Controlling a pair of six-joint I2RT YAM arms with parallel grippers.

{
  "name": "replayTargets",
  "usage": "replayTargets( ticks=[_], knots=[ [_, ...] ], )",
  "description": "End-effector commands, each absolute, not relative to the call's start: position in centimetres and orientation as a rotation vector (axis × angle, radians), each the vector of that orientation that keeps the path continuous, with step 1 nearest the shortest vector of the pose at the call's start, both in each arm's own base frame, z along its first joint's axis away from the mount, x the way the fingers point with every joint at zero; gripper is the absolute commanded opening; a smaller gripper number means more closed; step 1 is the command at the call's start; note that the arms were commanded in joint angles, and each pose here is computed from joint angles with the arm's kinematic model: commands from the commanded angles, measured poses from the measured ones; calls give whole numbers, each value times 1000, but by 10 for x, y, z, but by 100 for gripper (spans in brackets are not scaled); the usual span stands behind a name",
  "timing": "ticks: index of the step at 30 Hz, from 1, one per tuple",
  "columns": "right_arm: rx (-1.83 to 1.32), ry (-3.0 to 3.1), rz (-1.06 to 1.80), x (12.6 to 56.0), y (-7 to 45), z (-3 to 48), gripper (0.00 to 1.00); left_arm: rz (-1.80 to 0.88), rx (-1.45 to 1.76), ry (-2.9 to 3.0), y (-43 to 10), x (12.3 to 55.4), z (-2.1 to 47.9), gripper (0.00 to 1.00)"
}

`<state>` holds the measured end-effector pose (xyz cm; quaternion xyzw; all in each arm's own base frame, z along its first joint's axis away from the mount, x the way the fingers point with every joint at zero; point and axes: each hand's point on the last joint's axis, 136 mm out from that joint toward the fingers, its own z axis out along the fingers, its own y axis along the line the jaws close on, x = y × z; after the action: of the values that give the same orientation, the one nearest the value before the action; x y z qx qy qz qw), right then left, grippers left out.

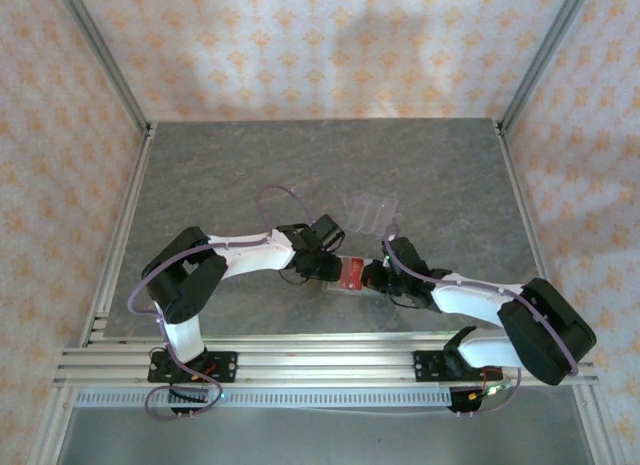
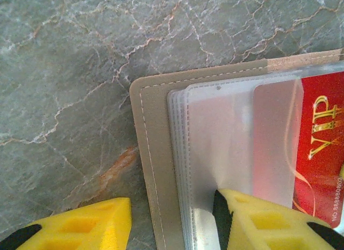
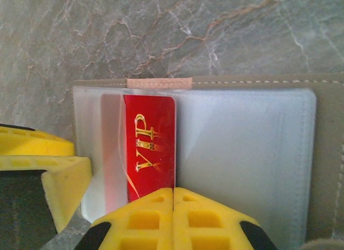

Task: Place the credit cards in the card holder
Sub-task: Insert the credit card into the card slot.

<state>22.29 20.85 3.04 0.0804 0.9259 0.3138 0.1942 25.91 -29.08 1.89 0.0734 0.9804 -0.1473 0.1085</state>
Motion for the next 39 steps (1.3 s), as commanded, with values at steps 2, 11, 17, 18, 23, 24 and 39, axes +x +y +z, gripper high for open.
replayTargets(
  ticks=[2,11,17,18,23,24,39],
  knots=[
    [172,2609,851,218,207,34,0,-303,210,2980,-272,239,-22,46],
    [146,2608,865,210,204,38,0,-310,208,2980,-273,240,-23,46],
    [130,2619,892,218,217,35,0,-310,208,2979,-272,239,-22,46],
    [128,2619,893,220,219,35,0,-313,211,2979,-273,239,-21,46],
    [117,2619,900,225,227,34,0,-321,212,2980,-273,238,-22,46],
    [115,2619,900,225,228,34,0,-322,211,2979,-272,238,-21,46],
    [119,2620,914,230,235,33,0,-441,196,2942,-283,240,8,49]
  ],
)
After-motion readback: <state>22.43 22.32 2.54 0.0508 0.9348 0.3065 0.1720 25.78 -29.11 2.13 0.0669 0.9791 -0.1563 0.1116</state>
